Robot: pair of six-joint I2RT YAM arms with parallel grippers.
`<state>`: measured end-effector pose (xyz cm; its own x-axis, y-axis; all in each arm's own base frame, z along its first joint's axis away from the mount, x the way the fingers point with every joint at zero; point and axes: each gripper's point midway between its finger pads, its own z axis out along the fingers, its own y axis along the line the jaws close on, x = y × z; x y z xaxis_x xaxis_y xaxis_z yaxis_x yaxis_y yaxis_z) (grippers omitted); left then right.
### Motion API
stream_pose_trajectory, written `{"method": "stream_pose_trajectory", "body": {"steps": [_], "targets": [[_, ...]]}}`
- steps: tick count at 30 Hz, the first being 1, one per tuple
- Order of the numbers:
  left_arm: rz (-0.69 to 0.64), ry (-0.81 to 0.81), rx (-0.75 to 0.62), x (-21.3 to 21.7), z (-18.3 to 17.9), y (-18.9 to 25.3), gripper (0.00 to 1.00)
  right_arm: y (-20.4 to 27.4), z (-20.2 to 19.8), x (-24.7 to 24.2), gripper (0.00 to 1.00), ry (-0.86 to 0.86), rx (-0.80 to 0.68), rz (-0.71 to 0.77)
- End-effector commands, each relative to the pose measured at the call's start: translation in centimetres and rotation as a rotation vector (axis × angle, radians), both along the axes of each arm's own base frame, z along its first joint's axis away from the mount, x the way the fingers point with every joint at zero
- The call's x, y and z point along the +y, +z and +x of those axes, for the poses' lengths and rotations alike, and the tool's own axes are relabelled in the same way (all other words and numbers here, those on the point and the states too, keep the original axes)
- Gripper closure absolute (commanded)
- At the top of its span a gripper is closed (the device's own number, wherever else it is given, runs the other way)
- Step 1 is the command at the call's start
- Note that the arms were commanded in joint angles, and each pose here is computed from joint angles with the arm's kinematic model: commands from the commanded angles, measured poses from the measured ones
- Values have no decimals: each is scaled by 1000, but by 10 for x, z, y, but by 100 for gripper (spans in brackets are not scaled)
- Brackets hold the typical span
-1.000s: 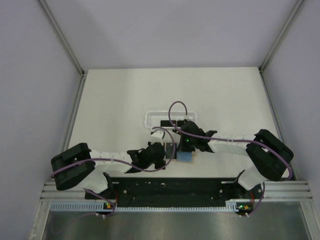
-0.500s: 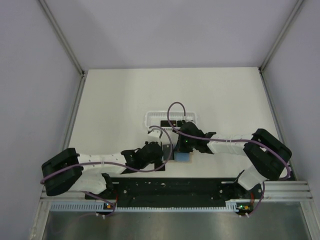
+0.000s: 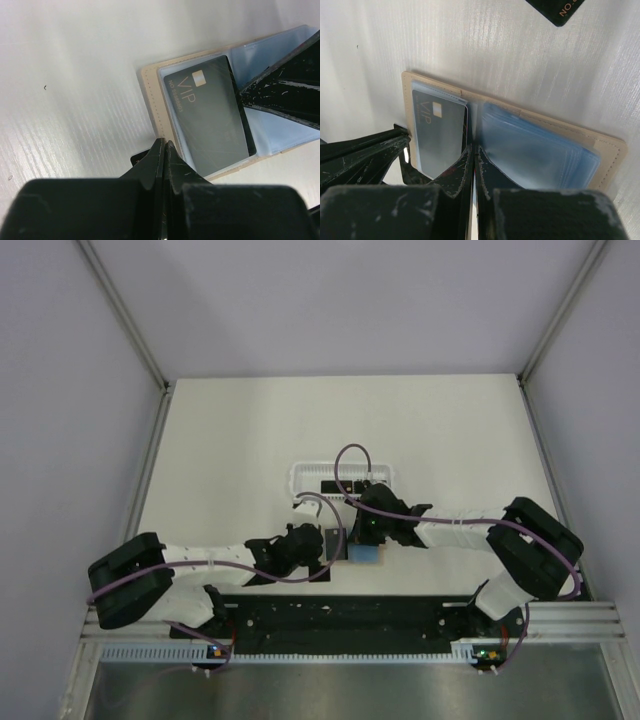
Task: Put the credit cards into the card holder
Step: Insert the credit card into the card holder.
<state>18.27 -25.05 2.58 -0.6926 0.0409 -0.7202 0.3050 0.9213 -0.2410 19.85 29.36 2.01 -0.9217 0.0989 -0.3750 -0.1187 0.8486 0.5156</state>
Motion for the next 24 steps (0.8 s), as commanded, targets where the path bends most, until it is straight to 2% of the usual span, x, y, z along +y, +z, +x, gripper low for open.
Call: {"method": "stream_pose_trajectory", "body": {"steps": [1, 17, 24], "targets": [[32, 27, -20, 7, 5, -2, 100, -11, -14, -4, 100, 29, 35, -35], [39, -8, 13, 0, 1, -13, 100, -8, -23, 20, 100, 119, 64, 80], [41, -9, 13, 1, 1, -13, 100, -5, -18, 6, 100, 86, 32, 13]]}}
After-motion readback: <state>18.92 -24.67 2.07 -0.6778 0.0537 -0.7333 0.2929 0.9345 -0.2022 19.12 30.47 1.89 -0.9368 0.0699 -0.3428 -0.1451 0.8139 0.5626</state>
